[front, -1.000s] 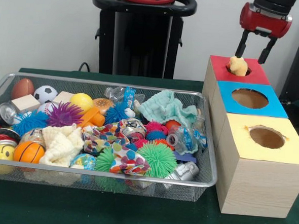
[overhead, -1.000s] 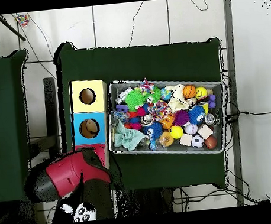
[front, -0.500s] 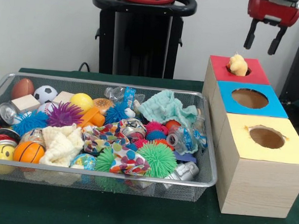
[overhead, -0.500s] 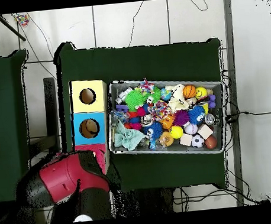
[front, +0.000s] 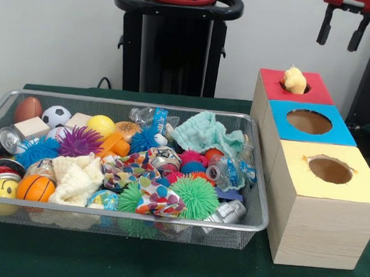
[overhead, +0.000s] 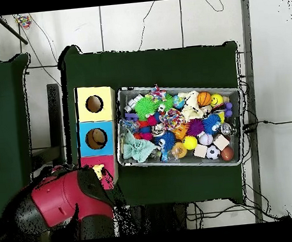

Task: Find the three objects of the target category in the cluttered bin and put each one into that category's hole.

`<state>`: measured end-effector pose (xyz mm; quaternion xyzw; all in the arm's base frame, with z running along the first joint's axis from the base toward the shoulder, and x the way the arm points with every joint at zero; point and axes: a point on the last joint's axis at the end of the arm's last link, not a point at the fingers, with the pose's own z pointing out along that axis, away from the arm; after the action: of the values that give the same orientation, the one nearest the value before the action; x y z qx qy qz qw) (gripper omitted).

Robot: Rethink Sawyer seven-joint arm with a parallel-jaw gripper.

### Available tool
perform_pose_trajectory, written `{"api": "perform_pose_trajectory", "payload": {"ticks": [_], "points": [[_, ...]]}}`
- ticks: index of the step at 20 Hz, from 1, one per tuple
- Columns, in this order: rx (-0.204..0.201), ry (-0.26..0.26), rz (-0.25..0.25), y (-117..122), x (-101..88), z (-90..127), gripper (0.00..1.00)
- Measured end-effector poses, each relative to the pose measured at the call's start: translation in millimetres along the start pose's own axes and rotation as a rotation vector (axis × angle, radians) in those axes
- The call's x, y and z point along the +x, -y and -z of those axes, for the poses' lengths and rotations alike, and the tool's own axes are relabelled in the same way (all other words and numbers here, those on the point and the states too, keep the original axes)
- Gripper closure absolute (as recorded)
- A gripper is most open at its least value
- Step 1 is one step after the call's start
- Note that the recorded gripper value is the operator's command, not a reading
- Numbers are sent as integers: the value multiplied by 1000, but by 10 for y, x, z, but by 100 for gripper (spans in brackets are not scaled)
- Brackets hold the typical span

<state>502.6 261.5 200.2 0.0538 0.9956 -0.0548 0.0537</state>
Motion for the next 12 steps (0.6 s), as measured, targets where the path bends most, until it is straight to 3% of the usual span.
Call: {"api": "perform_pose_trajectory", "payload": {"ticks": [10, 11, 12], "points": [[1, -3, 0, 6, 13, -8, 0], [1, -5, 1, 6, 25, -12, 100], [1, -6, 1, 6, 26, -13, 100]]}}
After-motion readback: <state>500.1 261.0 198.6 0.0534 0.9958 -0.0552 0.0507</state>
